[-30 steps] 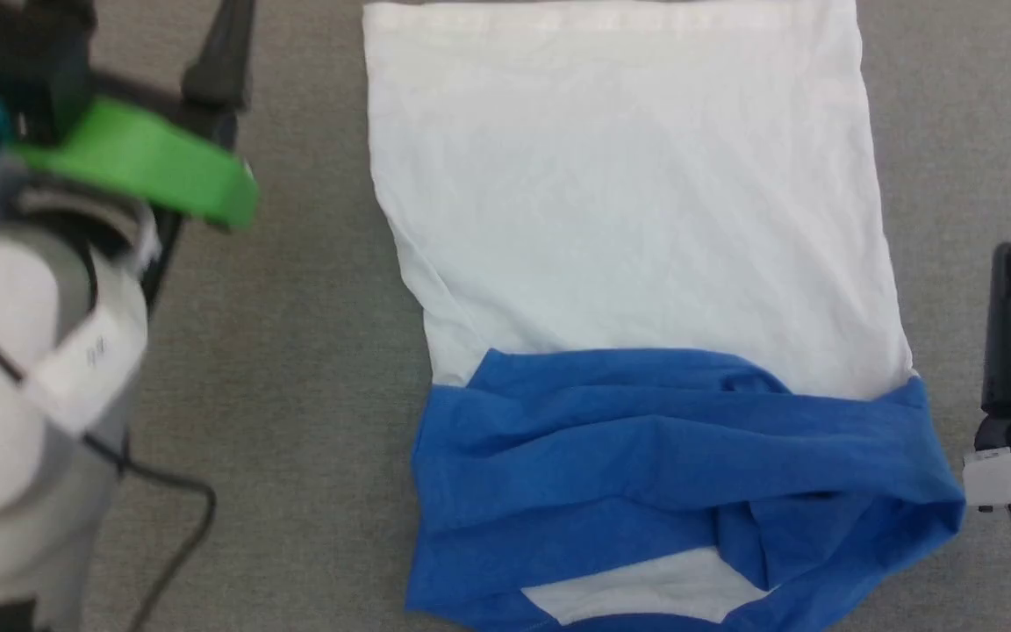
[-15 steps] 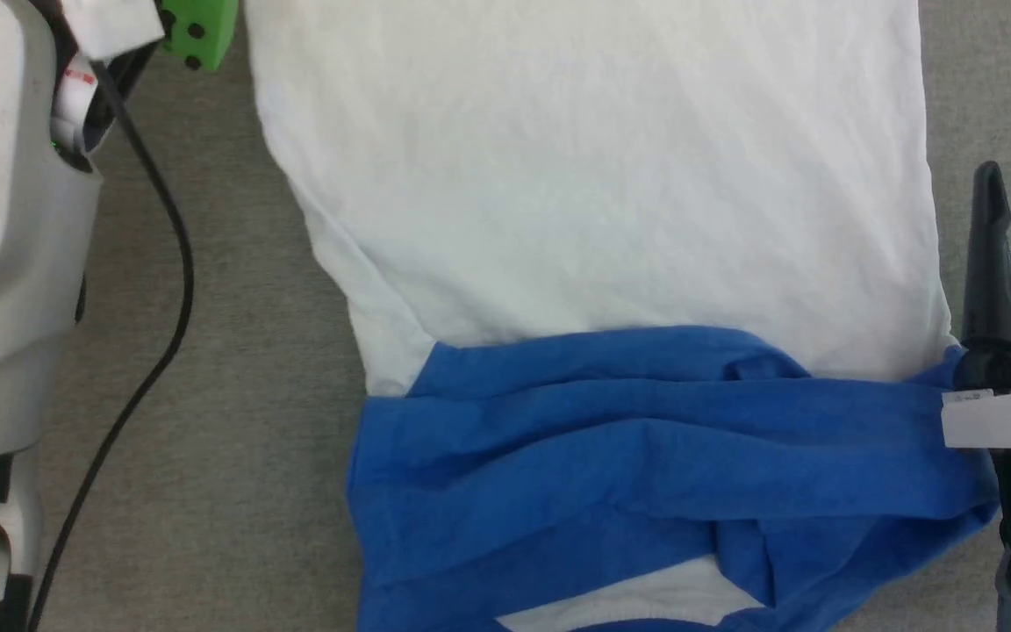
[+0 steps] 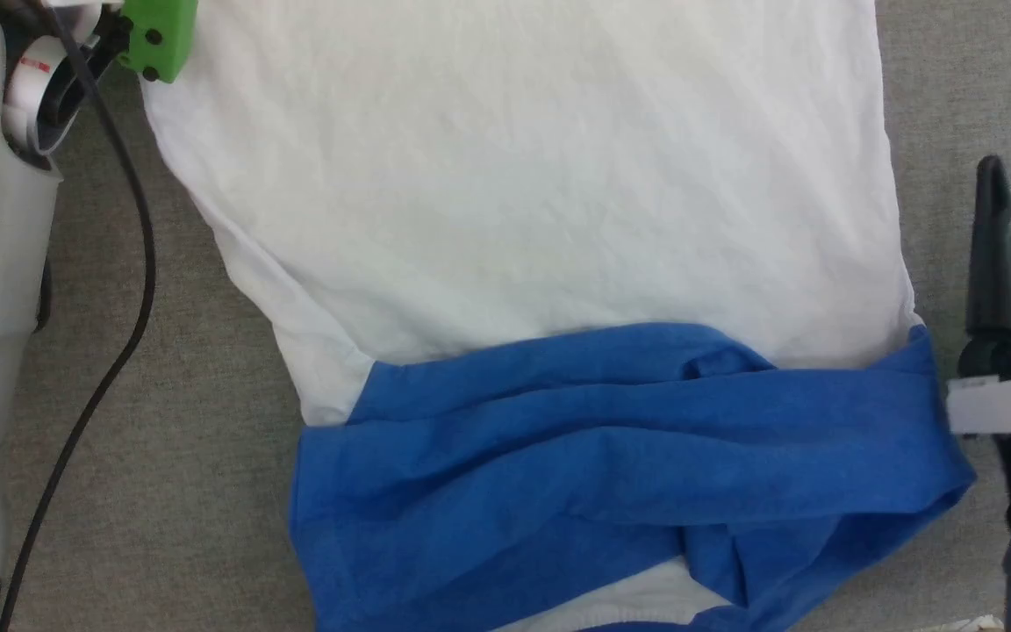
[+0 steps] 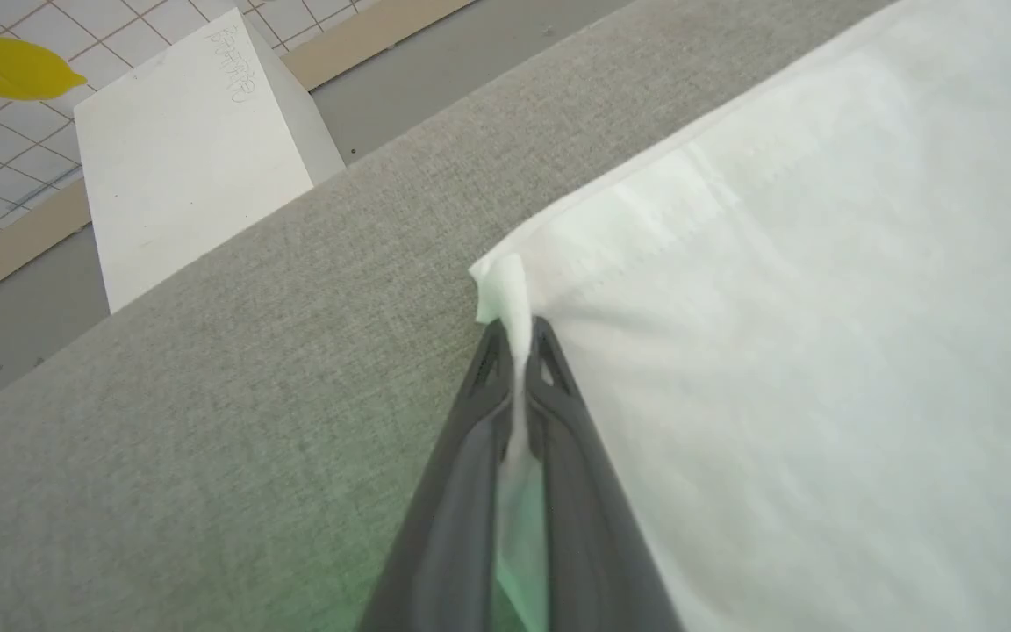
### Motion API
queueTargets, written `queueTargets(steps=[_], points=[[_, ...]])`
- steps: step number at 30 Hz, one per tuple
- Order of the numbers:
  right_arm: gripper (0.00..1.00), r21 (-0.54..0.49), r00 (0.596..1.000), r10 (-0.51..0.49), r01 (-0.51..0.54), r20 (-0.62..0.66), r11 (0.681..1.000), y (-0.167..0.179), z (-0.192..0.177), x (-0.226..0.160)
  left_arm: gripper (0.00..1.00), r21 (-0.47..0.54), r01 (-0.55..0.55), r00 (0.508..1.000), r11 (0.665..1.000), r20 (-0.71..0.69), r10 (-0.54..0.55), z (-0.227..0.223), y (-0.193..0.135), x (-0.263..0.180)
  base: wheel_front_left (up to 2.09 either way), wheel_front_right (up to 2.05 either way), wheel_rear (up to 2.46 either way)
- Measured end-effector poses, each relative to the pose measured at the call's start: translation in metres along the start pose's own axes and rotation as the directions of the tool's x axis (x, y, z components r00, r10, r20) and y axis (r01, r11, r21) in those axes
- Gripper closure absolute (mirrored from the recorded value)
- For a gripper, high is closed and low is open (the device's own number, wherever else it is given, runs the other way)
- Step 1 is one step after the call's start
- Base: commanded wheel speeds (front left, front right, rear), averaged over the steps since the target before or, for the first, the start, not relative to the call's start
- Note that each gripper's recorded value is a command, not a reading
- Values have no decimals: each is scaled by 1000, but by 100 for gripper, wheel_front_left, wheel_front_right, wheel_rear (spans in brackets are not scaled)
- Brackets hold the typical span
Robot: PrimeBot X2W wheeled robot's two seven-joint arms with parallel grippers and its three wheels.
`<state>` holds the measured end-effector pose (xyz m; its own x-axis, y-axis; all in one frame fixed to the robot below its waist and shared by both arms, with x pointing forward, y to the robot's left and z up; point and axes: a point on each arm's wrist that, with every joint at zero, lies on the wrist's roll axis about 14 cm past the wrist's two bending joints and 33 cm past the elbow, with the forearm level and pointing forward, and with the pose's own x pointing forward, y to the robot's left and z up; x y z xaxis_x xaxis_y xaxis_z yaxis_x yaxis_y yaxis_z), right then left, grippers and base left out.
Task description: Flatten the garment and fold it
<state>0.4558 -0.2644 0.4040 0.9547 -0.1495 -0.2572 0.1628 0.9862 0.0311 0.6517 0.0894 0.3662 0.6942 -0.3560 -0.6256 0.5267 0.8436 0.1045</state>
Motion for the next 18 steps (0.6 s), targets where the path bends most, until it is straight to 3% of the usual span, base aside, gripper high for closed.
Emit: queueTargets(steps=[4,10,14,18], points=[[0,-36,993,39,-35,111,999,-1,45,15,100,-5,-11,1000,1000,26,11,2,0,-7,0,0,0],[0,-131,946,166,-134,277,982,11,159,50,100,-10,-15,999,1000,42,15,4,-4,-20,0,0,0],[0,-181,956,227,-194,186,964,28,185,82,100,-10,-19,999,1000,46,19,4,-4,-26,0,0,0],[0,-147,972,232,-234,-28,961,43,162,120,100,-14,-15,999,1000,46,16,0,-5,-26,0,0,0]])
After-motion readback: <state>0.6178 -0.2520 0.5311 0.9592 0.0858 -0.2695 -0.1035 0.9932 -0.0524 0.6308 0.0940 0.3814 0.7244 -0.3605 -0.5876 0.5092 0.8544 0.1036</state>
